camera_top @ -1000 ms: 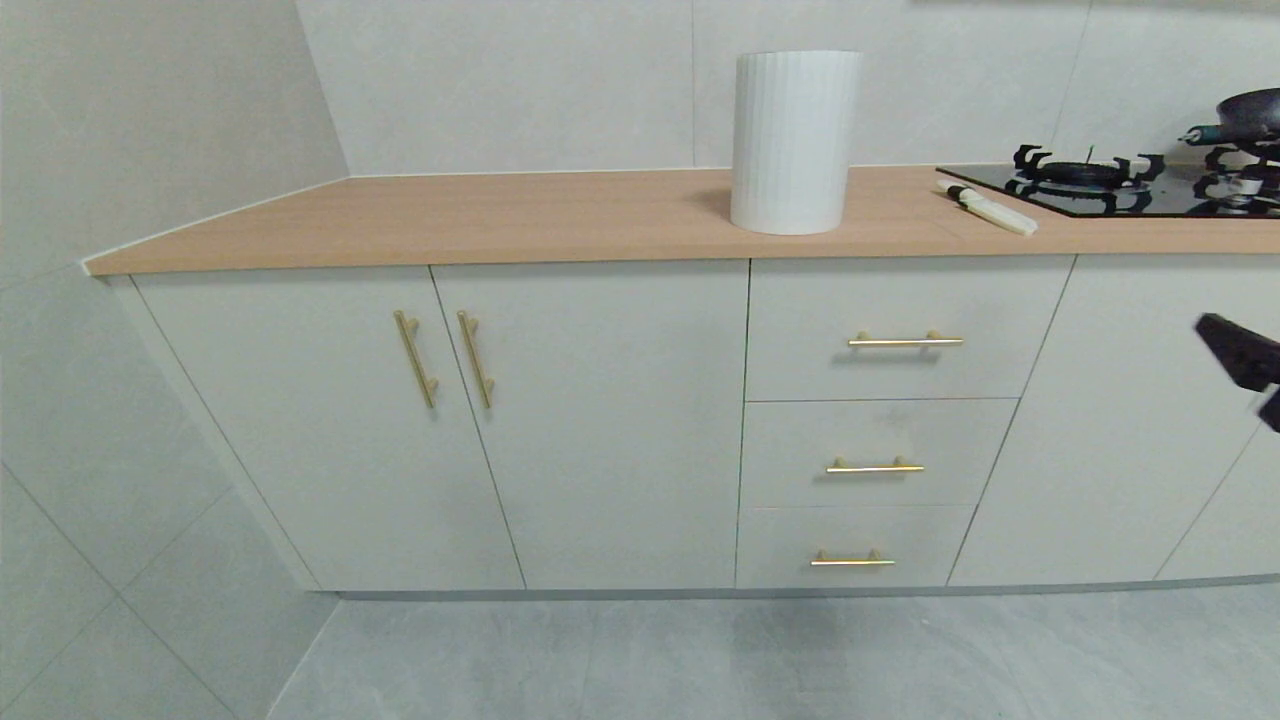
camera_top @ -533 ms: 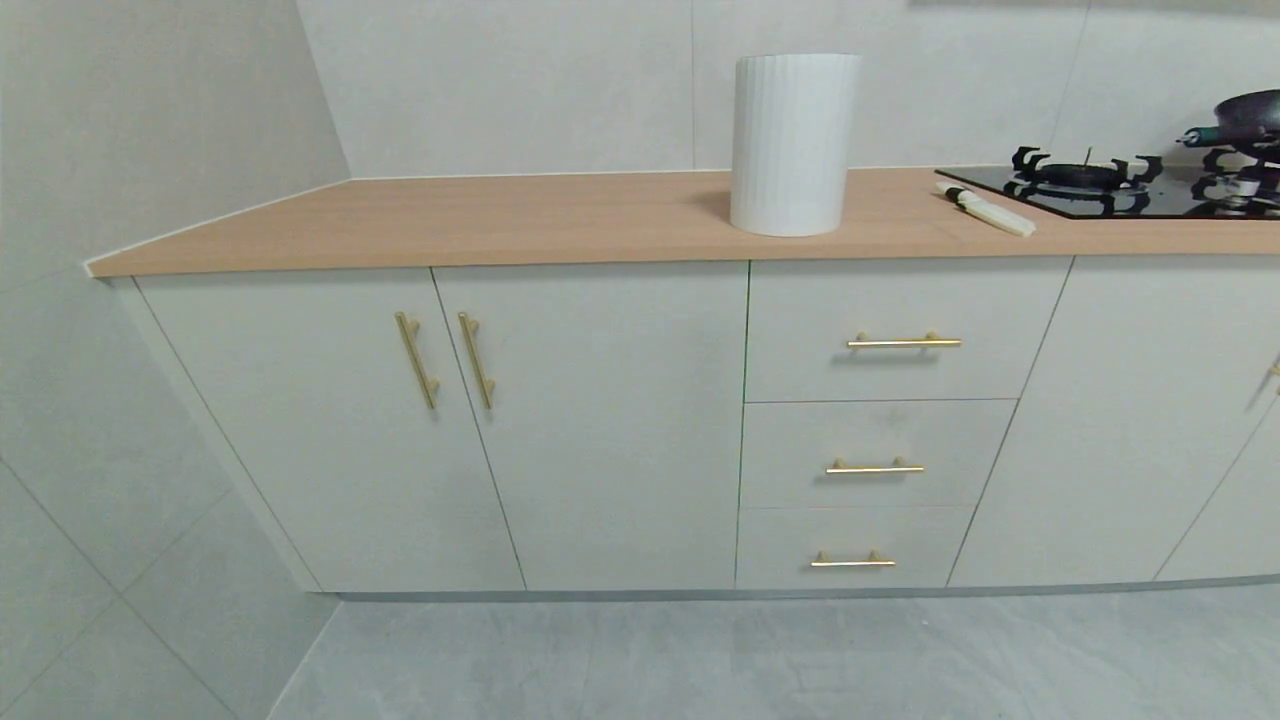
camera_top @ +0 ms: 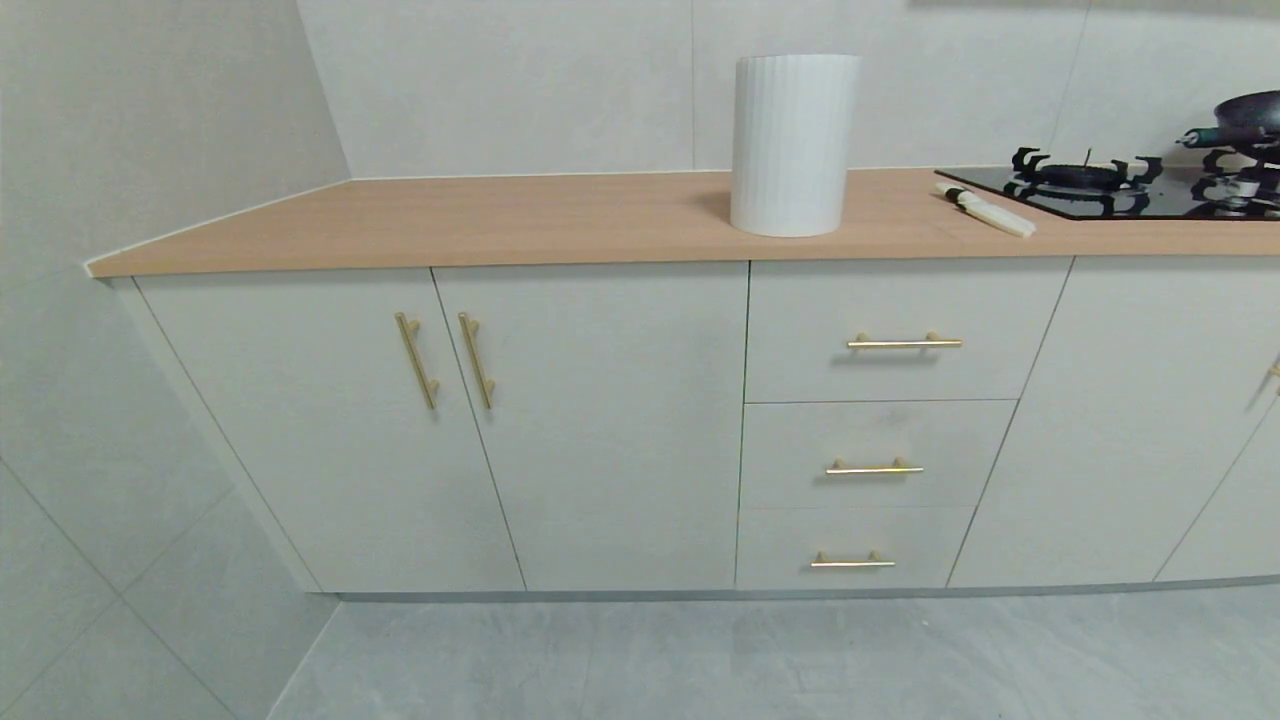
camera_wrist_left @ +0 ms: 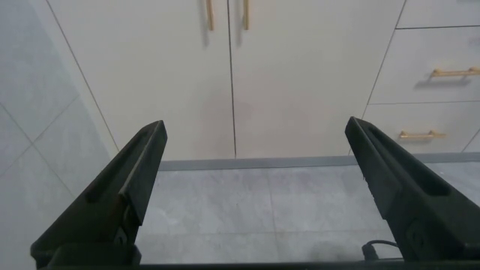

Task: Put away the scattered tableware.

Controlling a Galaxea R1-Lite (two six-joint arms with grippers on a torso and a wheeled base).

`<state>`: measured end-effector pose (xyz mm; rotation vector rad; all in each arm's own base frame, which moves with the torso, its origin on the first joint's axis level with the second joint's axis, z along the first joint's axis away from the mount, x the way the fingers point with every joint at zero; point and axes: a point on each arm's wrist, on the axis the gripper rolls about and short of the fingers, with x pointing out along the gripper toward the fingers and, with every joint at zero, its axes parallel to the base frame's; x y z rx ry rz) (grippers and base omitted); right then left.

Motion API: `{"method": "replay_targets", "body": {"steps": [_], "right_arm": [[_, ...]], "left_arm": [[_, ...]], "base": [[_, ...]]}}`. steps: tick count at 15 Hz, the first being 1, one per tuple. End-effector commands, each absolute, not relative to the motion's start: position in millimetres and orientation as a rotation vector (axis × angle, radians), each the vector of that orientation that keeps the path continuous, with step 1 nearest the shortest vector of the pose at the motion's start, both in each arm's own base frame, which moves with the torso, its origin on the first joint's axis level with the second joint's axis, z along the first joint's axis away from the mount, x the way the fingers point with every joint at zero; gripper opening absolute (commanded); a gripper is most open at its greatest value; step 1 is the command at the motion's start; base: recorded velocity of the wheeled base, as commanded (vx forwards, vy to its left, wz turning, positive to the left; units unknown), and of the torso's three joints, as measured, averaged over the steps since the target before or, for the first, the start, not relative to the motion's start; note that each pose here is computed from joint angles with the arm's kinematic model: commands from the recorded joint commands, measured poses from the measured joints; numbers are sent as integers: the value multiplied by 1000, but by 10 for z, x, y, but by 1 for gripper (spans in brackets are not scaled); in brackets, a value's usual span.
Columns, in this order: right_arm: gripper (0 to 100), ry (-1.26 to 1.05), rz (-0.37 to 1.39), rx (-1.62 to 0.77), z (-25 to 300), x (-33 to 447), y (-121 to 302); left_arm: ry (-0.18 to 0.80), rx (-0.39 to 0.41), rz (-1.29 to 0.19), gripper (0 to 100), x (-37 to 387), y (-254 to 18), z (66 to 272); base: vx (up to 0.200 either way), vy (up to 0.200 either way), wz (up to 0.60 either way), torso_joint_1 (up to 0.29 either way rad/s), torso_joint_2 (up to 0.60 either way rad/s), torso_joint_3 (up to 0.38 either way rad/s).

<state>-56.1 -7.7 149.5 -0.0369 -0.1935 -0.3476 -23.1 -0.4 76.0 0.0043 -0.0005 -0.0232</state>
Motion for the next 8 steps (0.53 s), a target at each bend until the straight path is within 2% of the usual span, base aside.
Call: {"method": "replay_targets", "body": {"steps": [1,5,8], "right_arm": [[100,-132,-269,-42,1260,-452,-59],[100,-106,-103,-57,877,-240,-22],[100,-74,-71,-22,832,-231,-16]], "left_arm": [[0,5,-23,100,-230,-4,760],[0,5,-23,100,-230,-4,760],[0,5,-23,100,-230,-4,760]], "base": [[0,0,0,0,0,0],[0,0,0,0,0,0],[0,0,0,0,0,0]]}}
